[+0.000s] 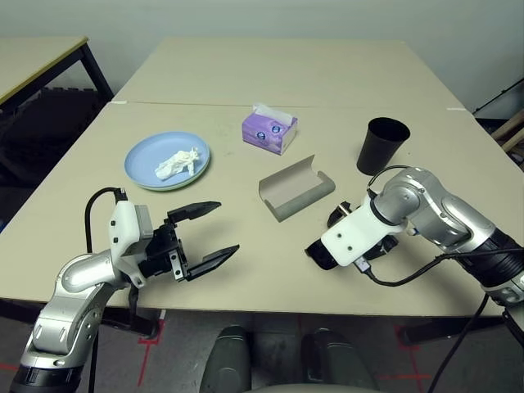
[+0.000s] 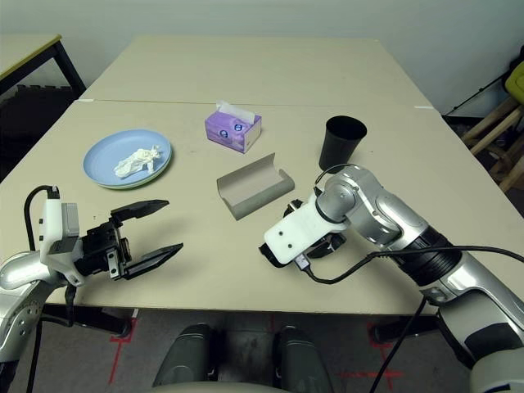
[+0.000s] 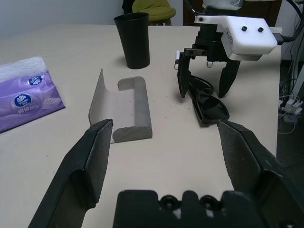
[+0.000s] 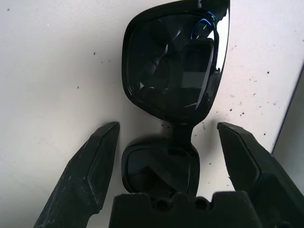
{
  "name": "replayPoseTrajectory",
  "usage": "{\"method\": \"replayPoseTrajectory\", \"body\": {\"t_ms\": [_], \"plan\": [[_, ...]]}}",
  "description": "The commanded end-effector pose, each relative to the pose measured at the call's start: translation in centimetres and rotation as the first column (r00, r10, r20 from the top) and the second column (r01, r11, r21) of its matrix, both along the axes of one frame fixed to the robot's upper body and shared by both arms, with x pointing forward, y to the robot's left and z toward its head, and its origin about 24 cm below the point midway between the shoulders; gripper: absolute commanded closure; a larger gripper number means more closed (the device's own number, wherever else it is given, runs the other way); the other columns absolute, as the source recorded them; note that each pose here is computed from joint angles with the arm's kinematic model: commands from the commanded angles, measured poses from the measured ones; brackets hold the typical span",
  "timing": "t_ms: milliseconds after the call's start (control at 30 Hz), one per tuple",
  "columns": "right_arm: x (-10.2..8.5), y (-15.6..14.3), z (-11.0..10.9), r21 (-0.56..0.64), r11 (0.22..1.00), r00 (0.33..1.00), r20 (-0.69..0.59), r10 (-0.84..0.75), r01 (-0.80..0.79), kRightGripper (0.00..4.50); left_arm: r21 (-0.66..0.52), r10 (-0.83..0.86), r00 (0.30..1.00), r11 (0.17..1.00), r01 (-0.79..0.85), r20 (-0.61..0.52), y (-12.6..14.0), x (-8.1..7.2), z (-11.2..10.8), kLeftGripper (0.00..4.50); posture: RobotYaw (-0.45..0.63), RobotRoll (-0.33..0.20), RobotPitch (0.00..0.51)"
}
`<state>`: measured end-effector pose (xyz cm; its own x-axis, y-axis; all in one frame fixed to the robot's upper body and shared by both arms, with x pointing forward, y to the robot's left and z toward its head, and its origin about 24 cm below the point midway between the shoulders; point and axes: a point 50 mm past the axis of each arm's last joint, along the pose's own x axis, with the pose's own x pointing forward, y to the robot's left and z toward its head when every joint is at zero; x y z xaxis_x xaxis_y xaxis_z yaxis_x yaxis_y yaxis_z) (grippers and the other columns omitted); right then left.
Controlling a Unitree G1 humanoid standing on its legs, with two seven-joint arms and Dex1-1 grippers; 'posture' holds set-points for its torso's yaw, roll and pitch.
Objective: Organize and tidy the items on the table.
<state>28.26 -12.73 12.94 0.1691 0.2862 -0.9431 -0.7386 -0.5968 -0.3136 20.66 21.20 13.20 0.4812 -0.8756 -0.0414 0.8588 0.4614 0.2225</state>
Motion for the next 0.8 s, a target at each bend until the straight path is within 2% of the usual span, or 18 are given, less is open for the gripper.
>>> {"method": "replayPoseTrajectory", "body": {"t_ms": [33, 167, 233, 300, 467, 533, 800], "plan": [[-0.3, 0.37, -0.65, 0.014, 1.0, 1.0, 0.002, 0.002, -0.002, 0.0, 0.002, -0.015, 1.0, 1.0, 0.015, 0.003, -0.43, -0.07, 0.06, 0.03, 0.2, 0.0, 0.054], [-0.3, 0.45, -0.6, 0.019, 1.0, 1.0, 0.007, 0.0, 0.0, 0.0, 0.001, -0.016, 1.0, 1.0, 0.016, 0.002, -0.46, -0.08, 0.05, 0.03, 0.2, 0.0, 0.049], [-0.28, 0.42, -0.62, 0.02, 1.0, 1.0, 0.01, -0.002, 0.002, 0.37, 0.001, -0.015, 1.0, 1.0, 0.015, 0.002, -0.49, -0.06, 0.04, 0.0, 0.2, 0.0, 0.049], [-0.29, 0.41, -0.63, 0.022, 1.0, 1.0, 0.014, 0.0, 0.0, 0.94, 0.001, -0.016, 1.0, 1.0, 0.016, 0.002, -0.51, -0.08, 0.04, 0.0, 0.2, 0.0, 0.049], [-0.4, 0.46, -0.51, 0.031, 0.999, 1.0, 0.009, 0.003, -0.004, 2.8, 0.0, -0.015, 1.0, 1.0, 0.015, 0.002, -0.51, -0.11, 0.02, 0.0, 0.2, 0.0, 0.049], [-0.37, 0.51, -0.46, 0.039, 0.999, 1.0, 0.011, 0.001, -0.001, 3.36, 0.001, -0.014, 1.0, 1.0, 0.014, 0.001, -0.5, -0.12, 0.0, 0.0, 0.2, 0.0, 0.049], [-0.24, 0.58, -0.18, 0.051, 0.999, 1.0, 0.015, -0.003, 0.002, 3.41, -0.001, -0.012, 1.0, 1.0, 0.012, -0.004, -0.56, -0.17, -0.06, 0.0, 0.2, 0.0, 0.046]]}}
